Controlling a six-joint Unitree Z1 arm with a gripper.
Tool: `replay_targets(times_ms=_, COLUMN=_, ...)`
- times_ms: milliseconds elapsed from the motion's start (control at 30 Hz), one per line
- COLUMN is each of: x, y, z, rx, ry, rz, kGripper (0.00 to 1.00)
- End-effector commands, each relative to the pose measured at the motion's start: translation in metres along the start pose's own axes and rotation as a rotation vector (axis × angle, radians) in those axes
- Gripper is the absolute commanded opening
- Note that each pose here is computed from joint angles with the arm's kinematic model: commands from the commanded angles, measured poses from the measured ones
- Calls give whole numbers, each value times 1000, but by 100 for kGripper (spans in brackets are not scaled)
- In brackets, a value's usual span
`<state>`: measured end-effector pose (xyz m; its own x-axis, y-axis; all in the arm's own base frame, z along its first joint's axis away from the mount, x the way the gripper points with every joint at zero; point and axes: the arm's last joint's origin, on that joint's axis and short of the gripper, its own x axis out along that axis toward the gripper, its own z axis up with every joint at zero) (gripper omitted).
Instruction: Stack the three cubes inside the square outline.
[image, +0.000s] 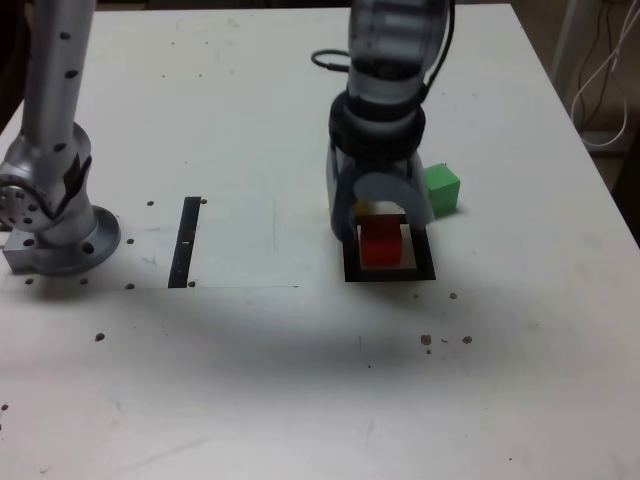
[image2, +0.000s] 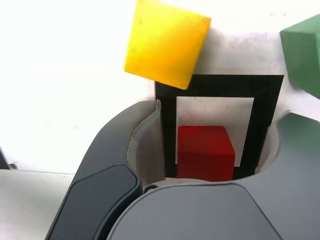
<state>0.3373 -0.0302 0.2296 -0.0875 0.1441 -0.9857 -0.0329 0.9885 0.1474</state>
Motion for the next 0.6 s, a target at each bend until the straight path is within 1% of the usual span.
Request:
replay_targets(times_ms=0, x=-8, y=2, z=-5, rx=-2, ry=-10, rz=3, kGripper=99)
replay_targets(times_ms=133, x=-24, y=7, z=-20, rx=2, ry=-13, rz=15, kGripper=99)
replay_targets(times_ms=200, x=-35, y=13, z=-32, rx=8, ry=-12, rz=28, kGripper=99)
replay_targets(times_ms=267, x=-40, y=20, z=-41, rx=18, ry=-5, rz=39, kGripper=99)
replay_targets(times_ms=333, x=-40, y=29, z=-48, rx=29, ry=6, rz=47, kGripper=99)
replay_targets(times_ms=433, x=-35, y=42, z=-55, rx=42, ry=23, rz=53, kGripper=99)
replay_targets(times_ms=567, x=-27, y=53, z=-59, rx=50, ry=32, rz=65, kGripper=99)
